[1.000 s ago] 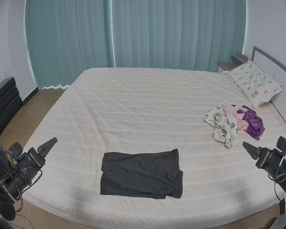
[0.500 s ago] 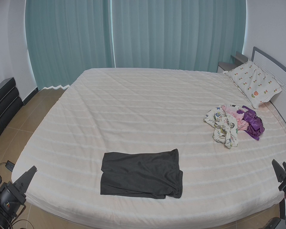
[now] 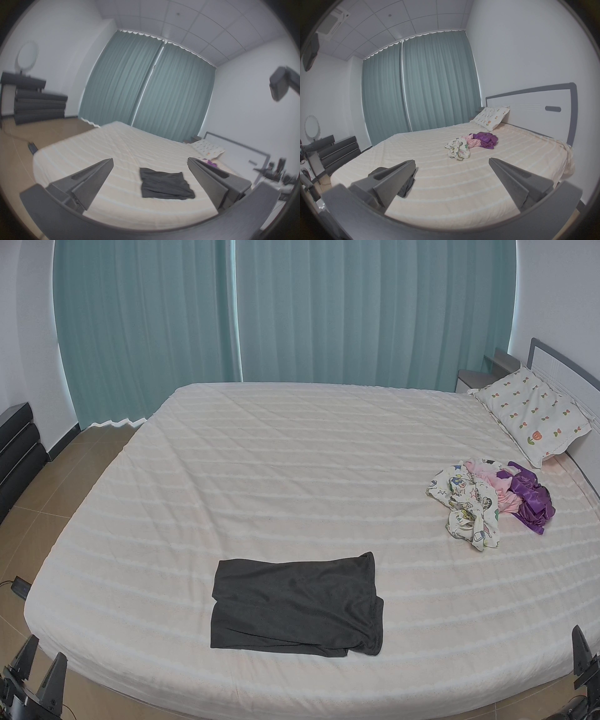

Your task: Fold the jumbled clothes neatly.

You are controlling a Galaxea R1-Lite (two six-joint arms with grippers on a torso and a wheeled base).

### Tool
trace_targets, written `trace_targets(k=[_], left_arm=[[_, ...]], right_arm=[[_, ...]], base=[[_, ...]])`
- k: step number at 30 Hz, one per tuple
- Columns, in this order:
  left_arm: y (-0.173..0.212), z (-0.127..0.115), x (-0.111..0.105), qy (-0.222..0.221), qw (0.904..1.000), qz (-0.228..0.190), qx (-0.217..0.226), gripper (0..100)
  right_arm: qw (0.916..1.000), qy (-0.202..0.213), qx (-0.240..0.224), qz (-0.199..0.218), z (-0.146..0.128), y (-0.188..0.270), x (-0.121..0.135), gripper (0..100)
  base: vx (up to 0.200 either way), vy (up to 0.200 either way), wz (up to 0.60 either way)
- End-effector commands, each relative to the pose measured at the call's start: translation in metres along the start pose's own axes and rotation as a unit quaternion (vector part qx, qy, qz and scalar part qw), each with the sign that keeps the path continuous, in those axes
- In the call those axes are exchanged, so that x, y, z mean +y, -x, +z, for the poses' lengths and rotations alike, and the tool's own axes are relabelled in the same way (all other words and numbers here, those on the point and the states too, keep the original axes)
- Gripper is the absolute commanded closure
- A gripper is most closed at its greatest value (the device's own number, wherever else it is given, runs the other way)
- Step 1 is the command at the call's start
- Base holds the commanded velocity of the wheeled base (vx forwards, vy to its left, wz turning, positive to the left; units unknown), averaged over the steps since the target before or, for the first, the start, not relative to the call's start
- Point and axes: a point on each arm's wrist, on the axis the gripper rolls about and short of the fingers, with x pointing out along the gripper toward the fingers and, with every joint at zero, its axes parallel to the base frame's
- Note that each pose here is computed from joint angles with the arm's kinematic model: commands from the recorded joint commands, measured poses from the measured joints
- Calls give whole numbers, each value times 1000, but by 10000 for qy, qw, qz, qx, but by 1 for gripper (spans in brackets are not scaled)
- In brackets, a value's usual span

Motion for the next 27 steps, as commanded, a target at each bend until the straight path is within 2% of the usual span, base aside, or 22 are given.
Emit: trace_targets(k=[1,3,4,6,9,12,17,20,21,23,25,27], left_arm=[[3,-11,7,-969,9921,676,-413,0],[4,-9,8,-1129,9873,955,-582,0],[4,-9,8,-1129,9873,955,-582,0],[4,-4,6,-1460,9810,1004,-790,0],[4,-7,7,-1645,9786,1058,-637,0],[4,-16,11,-1675,9779,1239,-181,0],[4,-15,13,-1684,9693,1769,-275,0],[5,-15,14,-1733,9666,1867,-281,0],[5,-15,13,-1822,9652,1855,-261,0],[5,-15,13,-1993,9620,1852,-228,0],[5,-15,13,-2074,9603,1854,-212,0],[4,-15,13,-2075,9607,1832,-202,0]], right_arm=[[9990,144,-421,-14,-6,7,-1,0],[9987,258,-428,-18,-6,7,-1,0],[9987,258,-428,-18,-6,7,-1,0],[9985,336,-424,17,-5,7,-1,0],[9985,354,-408,30,-6,7,-1,0],[9987,352,-370,26,-6,7,-1,0],[9981,443,-399,-129,-6,7,-1,0],[9974,536,-415,-254,-6,7,-2,0],[9952,758,-419,-455,-6,7,-3,0],[9919,1064,-422,-544,-6,7,-3,0],[9913,1202,-420,-335,-5,7,-2,0],[9928,1128,-400,36,-6,7,-1,0]], base=[[0,0,0],[0,0,0],[0,0,0],[0,0,0],[0,0,0],[0,0,0],[0,0,0],[0,0,0],[0,0,0],[0,0,0],[0,0,0],[0,0,0]])
